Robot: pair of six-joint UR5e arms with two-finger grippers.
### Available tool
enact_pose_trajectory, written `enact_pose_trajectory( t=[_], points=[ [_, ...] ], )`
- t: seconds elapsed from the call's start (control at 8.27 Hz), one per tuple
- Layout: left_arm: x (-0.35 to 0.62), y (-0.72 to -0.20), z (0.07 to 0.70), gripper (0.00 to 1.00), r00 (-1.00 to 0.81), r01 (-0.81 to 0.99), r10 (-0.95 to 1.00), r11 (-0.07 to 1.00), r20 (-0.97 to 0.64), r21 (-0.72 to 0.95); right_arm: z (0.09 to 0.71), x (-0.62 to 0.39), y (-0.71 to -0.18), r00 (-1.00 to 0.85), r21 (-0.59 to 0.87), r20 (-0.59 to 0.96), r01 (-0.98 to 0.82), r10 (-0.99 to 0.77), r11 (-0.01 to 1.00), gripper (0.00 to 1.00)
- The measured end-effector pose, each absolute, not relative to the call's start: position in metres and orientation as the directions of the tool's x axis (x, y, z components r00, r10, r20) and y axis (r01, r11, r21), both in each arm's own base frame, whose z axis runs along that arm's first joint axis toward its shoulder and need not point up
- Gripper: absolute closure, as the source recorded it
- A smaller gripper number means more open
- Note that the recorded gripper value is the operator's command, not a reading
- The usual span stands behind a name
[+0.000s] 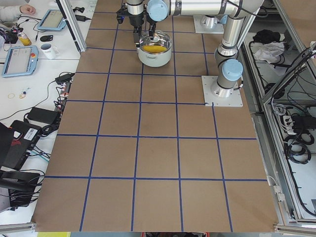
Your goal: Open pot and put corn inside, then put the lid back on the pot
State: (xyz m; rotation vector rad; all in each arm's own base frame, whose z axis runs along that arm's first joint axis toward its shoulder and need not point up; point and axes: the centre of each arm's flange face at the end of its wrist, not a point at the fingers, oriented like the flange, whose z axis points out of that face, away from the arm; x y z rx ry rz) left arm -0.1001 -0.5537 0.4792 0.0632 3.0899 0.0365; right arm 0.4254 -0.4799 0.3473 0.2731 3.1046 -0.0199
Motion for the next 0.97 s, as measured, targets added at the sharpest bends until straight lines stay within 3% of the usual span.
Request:
enact_pose_trajectory(
  t=[0.6,0.85,0.97],
  points=[
    [-0.100,-0.553,0.480,0.00,-0.998,0.041,0.042,0.999,-0.051,0.023,0.351,0.423,-0.480,-0.983,-0.016,-0.025,0.180,0.180,0.983,0.26],
    [-0.100,-0.553,0.480,0.00,-0.998,0.041,0.042,0.999,-0.051,0.022,0.372,0.412,-0.480,-0.982,-0.042,-0.041,0.188,0.186,0.981,0.00],
    [-0.100,-0.554,0.481,0.00,-0.998,0.041,0.042,0.999,-0.052,0.018,0.394,0.398,-0.479,-0.978,-0.063,-0.057,0.205,0.202,0.977,0.00]
  ],
)
